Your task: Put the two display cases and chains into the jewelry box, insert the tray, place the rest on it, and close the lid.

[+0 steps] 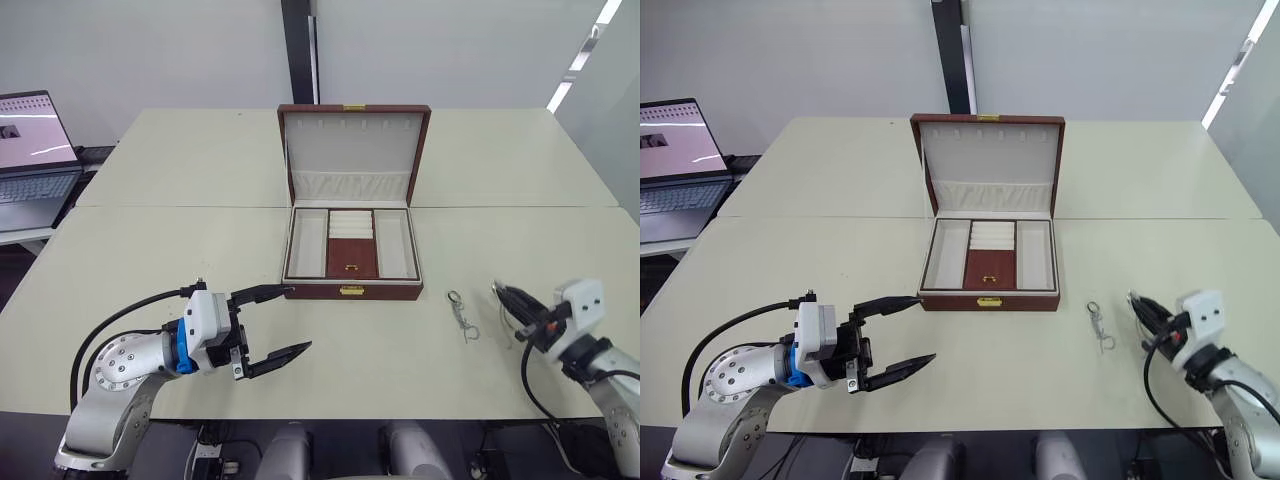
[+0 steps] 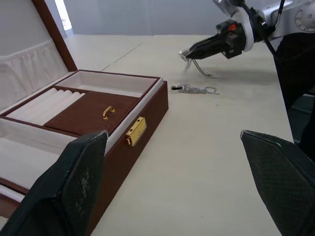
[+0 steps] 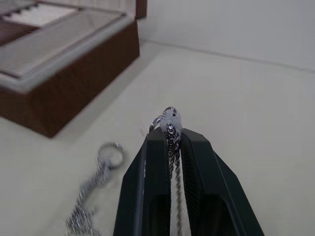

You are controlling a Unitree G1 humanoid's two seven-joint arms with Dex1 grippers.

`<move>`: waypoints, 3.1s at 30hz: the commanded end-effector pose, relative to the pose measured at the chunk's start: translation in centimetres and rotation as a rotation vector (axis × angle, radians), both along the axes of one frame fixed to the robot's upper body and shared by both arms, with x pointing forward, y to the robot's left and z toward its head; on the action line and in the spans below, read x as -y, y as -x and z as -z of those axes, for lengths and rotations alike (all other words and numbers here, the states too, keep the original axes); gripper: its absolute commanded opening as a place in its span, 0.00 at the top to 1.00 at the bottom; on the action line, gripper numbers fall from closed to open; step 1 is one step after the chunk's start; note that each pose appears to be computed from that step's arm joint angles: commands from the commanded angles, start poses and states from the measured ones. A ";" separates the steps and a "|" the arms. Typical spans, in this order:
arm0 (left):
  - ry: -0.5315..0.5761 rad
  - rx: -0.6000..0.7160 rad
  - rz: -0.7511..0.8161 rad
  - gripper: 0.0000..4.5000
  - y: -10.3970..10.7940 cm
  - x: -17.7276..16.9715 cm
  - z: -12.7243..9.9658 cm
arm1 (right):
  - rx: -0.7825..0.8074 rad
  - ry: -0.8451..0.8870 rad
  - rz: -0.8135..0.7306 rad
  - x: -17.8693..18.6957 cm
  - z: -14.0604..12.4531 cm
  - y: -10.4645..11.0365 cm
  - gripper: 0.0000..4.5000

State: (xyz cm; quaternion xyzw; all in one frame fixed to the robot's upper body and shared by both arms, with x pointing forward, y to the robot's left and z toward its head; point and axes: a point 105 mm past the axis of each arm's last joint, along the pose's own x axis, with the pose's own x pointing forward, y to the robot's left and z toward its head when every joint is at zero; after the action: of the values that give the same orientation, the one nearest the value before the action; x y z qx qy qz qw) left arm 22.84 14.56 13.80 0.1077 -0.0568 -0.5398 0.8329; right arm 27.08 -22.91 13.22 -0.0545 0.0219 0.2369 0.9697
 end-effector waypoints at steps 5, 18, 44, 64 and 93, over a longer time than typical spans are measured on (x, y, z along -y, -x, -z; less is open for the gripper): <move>0.049 0.031 -0.117 0.00 -0.5 -0.9 -1.2 | 0.109 -0.023 -0.202 -5.1 -5.9 -1.0 0.98; 0.103 0.043 -0.330 0.00 -0.6 -2.8 -1.5 | 0.202 -0.076 -0.499 -12.3 -11.2 -2.4 0.98; 0.228 0.032 -0.632 0.00 -0.2 -4.9 -1.7 | 0.180 -0.054 -0.714 -23.1 -9.4 -6.7 0.98; 0.237 0.039 -0.638 0.00 -0.9 -3.1 -2.8 | 0.094 -0.011 -0.690 -24.2 -5.6 -8.2 0.98; 0.217 -0.001 -0.594 0.00 -1.2 -3.8 -1.2 | 0.118 -0.107 -0.550 -17.0 -6.7 -7.9 0.01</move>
State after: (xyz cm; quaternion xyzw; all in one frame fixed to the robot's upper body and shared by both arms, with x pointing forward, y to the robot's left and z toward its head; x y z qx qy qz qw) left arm 24.07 18.26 14.41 0.0207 -0.0653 -0.2574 0.9639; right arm 35.71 -4.96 17.36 -0.0299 -0.0187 0.4869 0.8727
